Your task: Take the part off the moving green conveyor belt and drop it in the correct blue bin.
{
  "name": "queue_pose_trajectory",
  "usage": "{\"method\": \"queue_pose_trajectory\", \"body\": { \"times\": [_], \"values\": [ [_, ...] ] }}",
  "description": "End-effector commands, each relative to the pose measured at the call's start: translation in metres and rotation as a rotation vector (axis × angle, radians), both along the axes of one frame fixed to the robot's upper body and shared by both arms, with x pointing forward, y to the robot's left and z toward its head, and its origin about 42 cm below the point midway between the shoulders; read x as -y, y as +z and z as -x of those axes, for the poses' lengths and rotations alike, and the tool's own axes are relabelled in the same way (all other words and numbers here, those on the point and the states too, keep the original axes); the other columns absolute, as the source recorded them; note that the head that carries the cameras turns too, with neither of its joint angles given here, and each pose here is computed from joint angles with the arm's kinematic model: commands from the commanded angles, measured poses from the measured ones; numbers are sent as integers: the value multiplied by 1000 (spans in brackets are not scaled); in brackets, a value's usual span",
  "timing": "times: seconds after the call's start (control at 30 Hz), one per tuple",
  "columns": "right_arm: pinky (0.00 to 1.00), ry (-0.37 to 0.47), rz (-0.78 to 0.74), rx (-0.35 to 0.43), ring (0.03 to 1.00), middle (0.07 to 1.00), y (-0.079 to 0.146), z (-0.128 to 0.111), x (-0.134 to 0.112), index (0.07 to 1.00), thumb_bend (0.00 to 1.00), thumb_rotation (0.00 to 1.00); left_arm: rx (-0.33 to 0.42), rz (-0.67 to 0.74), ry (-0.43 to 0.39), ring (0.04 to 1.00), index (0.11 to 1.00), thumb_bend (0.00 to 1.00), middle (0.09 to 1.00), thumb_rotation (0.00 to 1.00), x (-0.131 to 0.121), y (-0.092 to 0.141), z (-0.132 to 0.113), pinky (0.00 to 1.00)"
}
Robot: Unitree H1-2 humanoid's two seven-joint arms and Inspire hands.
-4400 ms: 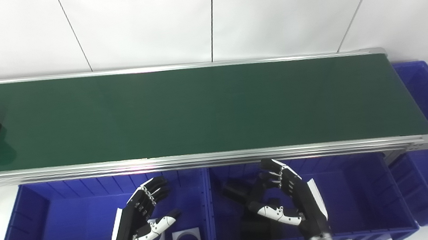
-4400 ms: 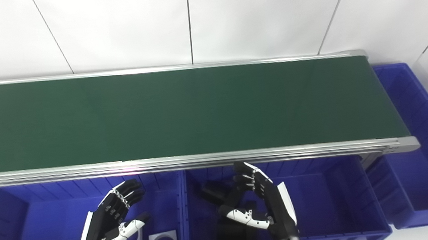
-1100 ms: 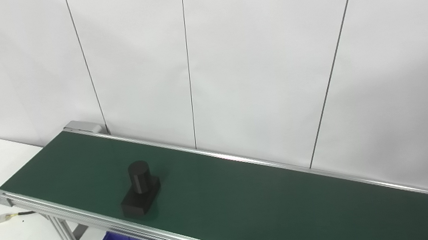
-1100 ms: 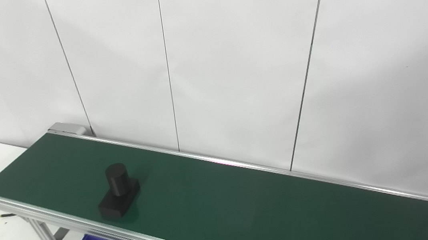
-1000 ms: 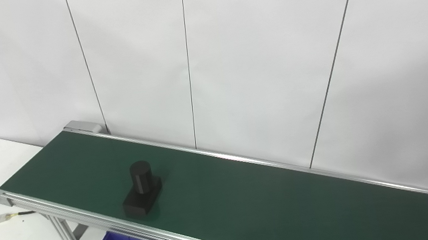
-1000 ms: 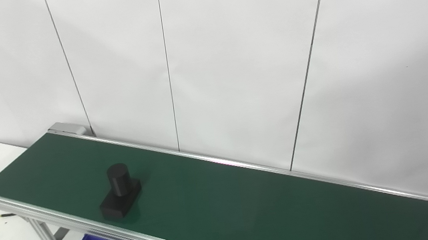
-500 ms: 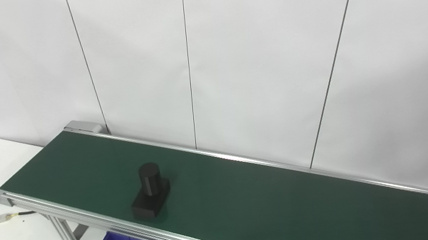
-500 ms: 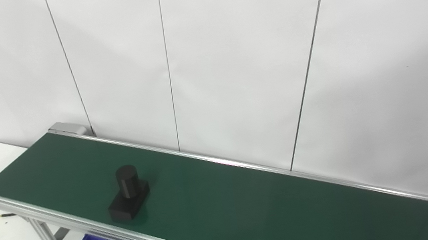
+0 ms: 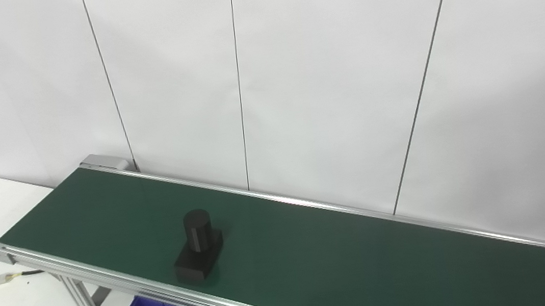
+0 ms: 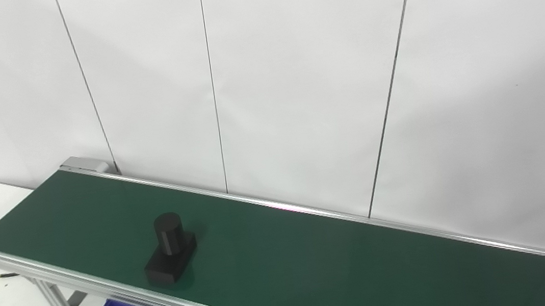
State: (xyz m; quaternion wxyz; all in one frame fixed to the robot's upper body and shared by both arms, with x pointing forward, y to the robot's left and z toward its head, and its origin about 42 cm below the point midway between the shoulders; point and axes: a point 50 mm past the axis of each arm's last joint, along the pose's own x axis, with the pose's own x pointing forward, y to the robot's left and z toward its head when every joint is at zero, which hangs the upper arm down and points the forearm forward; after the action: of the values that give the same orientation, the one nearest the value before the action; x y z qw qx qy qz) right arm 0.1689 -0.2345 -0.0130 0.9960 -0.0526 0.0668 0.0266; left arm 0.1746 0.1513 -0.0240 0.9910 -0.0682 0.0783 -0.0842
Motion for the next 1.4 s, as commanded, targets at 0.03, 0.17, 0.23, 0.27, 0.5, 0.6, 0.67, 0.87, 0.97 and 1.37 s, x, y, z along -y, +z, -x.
{"method": "queue_pose_trajectory", "body": {
  "times": [0.03, 0.17, 0.23, 0.27, 0.5, 0.6, 0.67, 0.87, 0.97, 1.37],
  "values": [
    [645, 5, -11, 91, 743, 785, 13, -5, -6, 773, 639, 31, 69, -4, -2, 706, 678, 736, 730, 0, -4, 10, -6, 748],
    [622, 7, 5, 104, 728, 780, 16, -5, -8, 774, 674, 66, 75, 4, -6, 701, 681, 707, 728, 0, -7, 11, -7, 721],
    [624, 7, 6, 106, 732, 783, 16, -5, -9, 780, 680, 58, 78, 5, -4, 709, 683, 705, 728, 0, -8, 12, -6, 725],
    [628, 4, 2, 105, 734, 783, 16, -4, -10, 778, 688, 62, 80, 6, -4, 711, 686, 694, 729, 0, -8, 13, -6, 734],
    [640, 2, -12, 107, 741, 782, 17, -3, -12, 774, 690, 72, 97, -7, 1, 720, 697, 642, 743, 0, -13, 17, -4, 762],
    [645, 6, -11, 107, 744, 787, 17, -2, -14, 777, 681, 62, 99, -15, 0, 729, 706, 629, 750, 0, -16, 17, -3, 772],
    [646, 3, -15, 105, 743, 789, 17, -1, -15, 780, 684, 53, 99, -21, 3, 725, 711, 620, 748, 0, -18, 18, -3, 773],
    [650, 8, 2, 112, 745, 786, 18, 0, -19, 779, 683, 58, 98, -22, 14, 733, 716, 599, 754, 0, -25, 17, -2, 781],
    [647, 10, 8, 118, 739, 783, 19, 1, -21, 778, 684, 83, 101, -11, 17, 746, 726, 567, 767, 0, -27, 18, -2, 794],
    [676, 8, -4, 143, 757, 801, 26, 0, -35, 797, 669, 82, 127, 2, 18, 757, 737, 538, 777, 0, -39, 23, -5, 795]
  ]
}}
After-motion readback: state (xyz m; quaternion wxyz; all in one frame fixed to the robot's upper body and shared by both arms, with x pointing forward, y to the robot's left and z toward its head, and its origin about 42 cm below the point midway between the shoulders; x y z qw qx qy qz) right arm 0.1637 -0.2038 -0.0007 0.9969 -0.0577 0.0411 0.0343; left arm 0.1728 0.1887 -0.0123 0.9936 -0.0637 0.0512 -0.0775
